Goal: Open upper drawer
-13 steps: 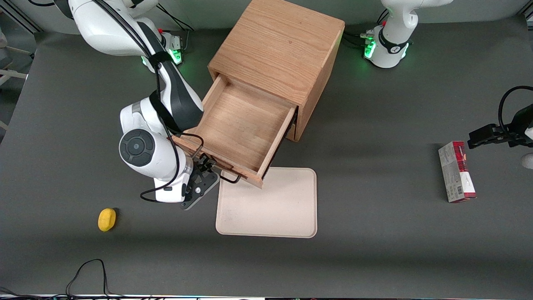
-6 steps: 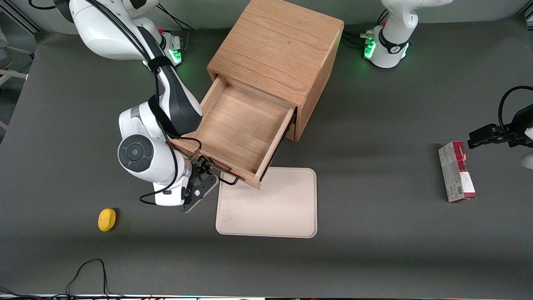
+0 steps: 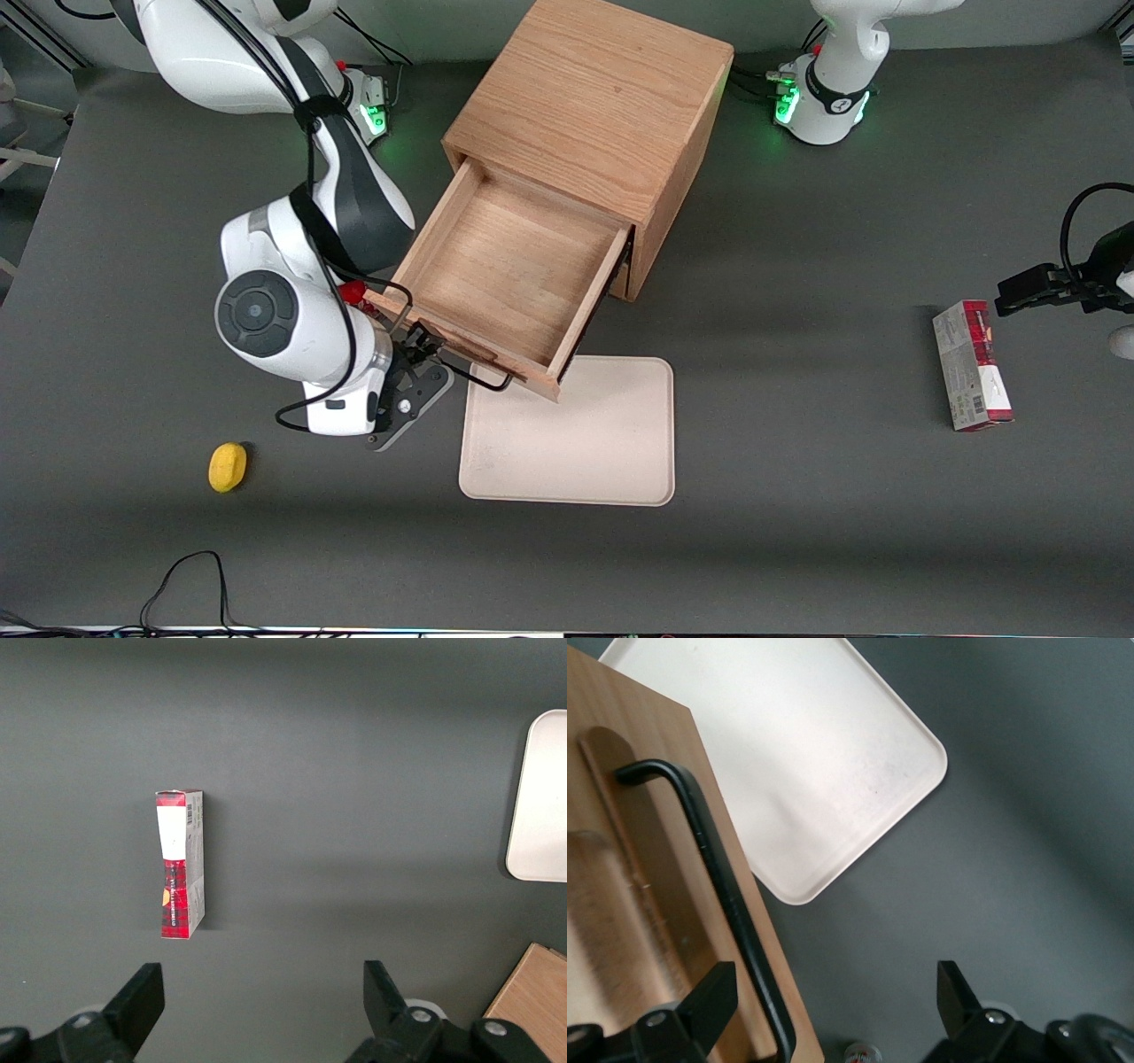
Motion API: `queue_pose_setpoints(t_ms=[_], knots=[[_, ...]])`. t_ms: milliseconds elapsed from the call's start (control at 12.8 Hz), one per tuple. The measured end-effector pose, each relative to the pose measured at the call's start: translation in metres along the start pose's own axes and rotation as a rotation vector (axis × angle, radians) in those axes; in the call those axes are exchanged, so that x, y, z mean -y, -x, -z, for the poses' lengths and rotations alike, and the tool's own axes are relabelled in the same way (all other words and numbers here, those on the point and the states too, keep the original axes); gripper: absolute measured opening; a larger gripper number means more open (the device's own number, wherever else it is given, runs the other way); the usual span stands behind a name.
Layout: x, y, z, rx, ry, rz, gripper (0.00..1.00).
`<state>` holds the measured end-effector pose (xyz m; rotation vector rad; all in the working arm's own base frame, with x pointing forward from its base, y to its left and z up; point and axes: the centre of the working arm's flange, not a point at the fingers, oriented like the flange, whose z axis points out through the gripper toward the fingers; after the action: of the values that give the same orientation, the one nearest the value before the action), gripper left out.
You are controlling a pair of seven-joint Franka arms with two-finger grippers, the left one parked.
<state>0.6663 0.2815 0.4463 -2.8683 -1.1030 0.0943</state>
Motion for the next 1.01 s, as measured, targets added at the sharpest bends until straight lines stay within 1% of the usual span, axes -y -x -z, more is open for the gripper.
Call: queue_pose_setpoints(t_ms=[156, 311, 389, 545, 701, 1012], knots=[[0.003, 0.003, 0.023, -0.005, 0.0, -0.081, 1.0], [0.008, 0.009, 0.054, -0.039, 0.007, -0.205, 1.0], [0.01, 0.017, 0.071, -0.044, 0.005, -0.262, 1.0], [0.006, 0.038, 0.099, -0.022, 0.008, -0.351, 1.0], [-0.012, 0.063, 0.124, -0.017, 0.023, -0.435, 1.0], [-0.045, 0.105, 0.157, -0.031, 0.042, -0.544, 1.0]])
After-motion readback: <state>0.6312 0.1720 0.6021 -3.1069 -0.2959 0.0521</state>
